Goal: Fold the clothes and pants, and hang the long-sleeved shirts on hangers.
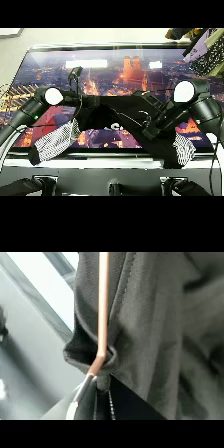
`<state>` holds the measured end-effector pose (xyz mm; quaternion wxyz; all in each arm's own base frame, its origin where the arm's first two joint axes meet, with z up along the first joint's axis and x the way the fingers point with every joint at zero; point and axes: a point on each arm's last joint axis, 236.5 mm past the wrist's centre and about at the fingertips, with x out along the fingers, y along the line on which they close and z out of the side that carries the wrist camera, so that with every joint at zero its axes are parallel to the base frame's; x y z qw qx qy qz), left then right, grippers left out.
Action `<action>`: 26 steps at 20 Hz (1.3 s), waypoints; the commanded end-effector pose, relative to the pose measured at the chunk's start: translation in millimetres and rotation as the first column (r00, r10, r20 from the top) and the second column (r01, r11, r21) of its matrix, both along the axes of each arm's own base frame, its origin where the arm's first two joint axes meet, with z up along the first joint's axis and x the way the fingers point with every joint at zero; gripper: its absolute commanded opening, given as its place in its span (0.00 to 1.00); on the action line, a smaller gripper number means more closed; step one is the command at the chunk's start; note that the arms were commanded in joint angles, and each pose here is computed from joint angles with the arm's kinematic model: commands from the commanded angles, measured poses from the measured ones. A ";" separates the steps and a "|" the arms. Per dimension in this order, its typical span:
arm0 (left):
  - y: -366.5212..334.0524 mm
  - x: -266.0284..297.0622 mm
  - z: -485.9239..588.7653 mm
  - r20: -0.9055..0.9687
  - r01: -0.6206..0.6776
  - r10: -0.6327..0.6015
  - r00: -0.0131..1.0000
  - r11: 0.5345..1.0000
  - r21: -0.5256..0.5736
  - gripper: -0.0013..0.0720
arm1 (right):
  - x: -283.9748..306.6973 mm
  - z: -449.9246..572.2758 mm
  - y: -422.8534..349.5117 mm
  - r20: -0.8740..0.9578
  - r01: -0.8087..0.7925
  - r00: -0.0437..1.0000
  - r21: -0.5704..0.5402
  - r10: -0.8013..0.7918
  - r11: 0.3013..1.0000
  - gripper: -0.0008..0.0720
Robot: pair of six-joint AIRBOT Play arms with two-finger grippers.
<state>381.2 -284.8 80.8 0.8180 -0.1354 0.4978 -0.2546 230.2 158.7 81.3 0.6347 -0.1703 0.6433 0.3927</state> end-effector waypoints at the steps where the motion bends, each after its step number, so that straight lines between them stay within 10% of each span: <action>1: -7.3 -2.0 44.6 0.046 0.031 -0.030 0.999 0.999 -0.036 0.05 | 20.7 -9.2 25.0 0.033 0.014 0.999 0.073 -0.017 0.997 0.05; 15: -9.9 -99.1 -21.3 -0.188 0.151 -0.151 0.970 0.988 -0.016 0.07 | 30.1 -11.6 91.1 0.170 -0.191 0.971 0.122 0.169 0.974 0.05; 16: -13.5 -97.0 -18.5 -0.173 0.160 -0.164 0.971 0.986 -0.038 0.18 | 27.5 -7.1 89.6 0.186 -0.220 0.963 0.123 0.195 0.968 0.05; 19: -5.4 -79.6 1.0 -0.115 0.153 -0.158 0.981 0.987 -0.048 0.96 | 15.8 -0.5 81.8 0.210 -0.340 0.926 0.104 0.313 0.935 0.05; 26: 64.0 -76.0 30.2 -0.016 0.451 -0.453 0.891 0.883 0.128 0.98 | 20.9 4.2 82.2 0.305 -0.478 0.848 0.083 0.434 0.874 0.05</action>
